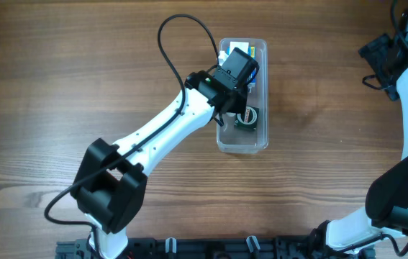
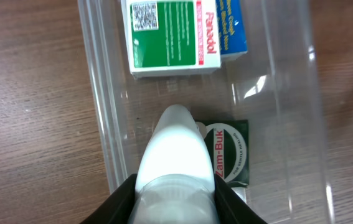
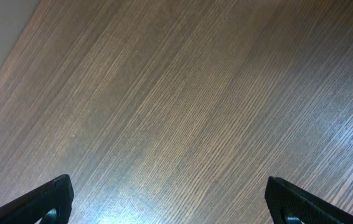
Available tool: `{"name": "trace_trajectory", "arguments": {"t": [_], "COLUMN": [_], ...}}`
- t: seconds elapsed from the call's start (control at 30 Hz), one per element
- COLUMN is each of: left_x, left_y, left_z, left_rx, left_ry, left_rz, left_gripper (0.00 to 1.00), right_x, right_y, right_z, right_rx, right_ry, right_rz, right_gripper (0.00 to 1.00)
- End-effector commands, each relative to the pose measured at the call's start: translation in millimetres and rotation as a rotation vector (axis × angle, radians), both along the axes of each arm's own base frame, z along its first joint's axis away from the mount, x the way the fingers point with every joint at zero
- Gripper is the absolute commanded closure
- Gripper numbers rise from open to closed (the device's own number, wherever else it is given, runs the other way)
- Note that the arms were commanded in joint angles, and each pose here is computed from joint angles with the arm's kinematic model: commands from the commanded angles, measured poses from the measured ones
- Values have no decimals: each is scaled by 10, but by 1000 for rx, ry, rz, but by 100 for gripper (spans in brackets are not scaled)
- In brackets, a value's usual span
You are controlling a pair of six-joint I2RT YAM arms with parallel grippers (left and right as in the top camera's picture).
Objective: Pack container
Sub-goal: 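Carry the white bottle right and place it into the container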
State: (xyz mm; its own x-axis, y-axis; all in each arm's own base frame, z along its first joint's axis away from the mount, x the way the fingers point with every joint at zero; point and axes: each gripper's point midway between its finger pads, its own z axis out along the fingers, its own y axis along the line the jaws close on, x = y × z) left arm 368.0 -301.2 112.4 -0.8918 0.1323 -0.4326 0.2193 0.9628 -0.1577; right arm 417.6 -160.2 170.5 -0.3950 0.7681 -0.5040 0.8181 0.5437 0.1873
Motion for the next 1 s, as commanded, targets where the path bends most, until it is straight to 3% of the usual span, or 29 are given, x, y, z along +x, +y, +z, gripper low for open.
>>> {"name": "trace_trajectory", "arguments": {"t": [0.0, 0.37, 0.67, 0.83, 0.93, 0.97], "left_x": [-5, 7, 24, 23, -37, -66], "left_y": [-1, 24, 26, 84, 137, 163], "left_z": [-171, -192, 65, 568, 933, 1049], "left_rx": [34, 49, 15, -42, -93, -108], "left_ry": [23, 19, -30, -125, -181, -197], "left_rz": [13, 19, 23, 37, 39, 39], "left_gripper": [64, 63, 52, 32, 11, 11], "right_x": [-12, -12, -12, -12, -12, -12], "right_y": [-16, -16, -16, -16, -16, -16], "right_z": [-92, -92, -92, -92, -92, -92], "right_rx": [-2, -2, -2, -2, -2, -2], "right_ry": [21, 21, 21, 21, 21, 21], "right_rz": [-19, -19, -19, -19, -19, -19], "right_gripper": [0, 0, 0, 0, 0, 0]}}
